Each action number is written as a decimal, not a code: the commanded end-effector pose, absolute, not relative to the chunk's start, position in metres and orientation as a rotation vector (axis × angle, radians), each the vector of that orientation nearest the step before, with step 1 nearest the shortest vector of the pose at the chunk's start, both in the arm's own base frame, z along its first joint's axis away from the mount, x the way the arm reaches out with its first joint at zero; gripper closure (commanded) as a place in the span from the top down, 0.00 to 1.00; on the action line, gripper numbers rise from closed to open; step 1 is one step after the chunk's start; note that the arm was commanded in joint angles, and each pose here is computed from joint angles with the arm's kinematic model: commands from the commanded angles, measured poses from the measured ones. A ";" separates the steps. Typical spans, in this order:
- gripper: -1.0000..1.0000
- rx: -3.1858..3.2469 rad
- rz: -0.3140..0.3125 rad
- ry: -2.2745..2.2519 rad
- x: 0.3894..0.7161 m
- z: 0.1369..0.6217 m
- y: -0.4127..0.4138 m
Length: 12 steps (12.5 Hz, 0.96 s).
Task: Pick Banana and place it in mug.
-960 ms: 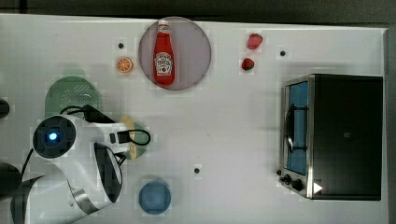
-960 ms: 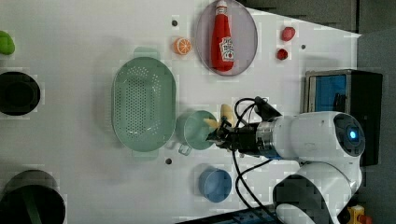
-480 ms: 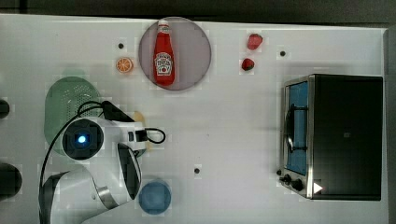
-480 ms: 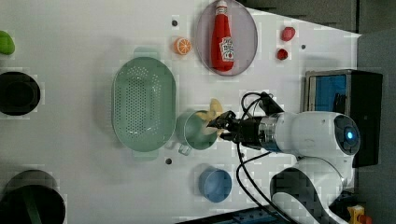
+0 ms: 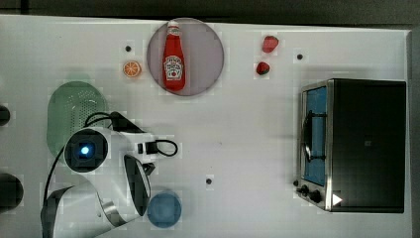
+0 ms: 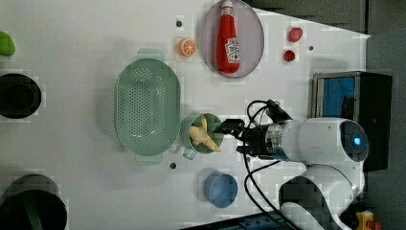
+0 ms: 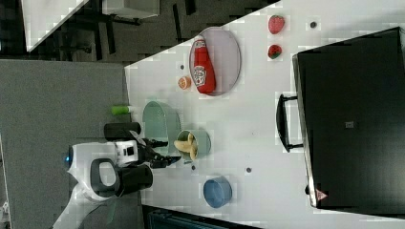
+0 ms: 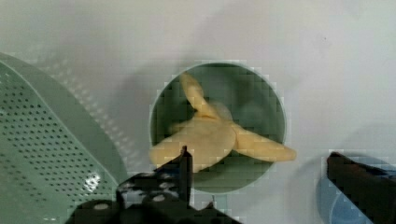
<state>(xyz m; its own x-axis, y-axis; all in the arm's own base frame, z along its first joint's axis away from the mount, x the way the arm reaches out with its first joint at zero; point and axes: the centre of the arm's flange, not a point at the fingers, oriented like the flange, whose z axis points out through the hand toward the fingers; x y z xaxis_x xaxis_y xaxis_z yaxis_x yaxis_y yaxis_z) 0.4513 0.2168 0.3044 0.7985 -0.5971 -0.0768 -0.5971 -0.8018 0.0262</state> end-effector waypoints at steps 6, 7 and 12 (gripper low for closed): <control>1.00 2.873 -0.037 -1.345 0.492 0.527 0.088; 1.00 2.875 -0.042 -1.355 0.492 0.543 0.069; 1.00 2.762 -0.055 -1.373 0.481 0.595 -0.018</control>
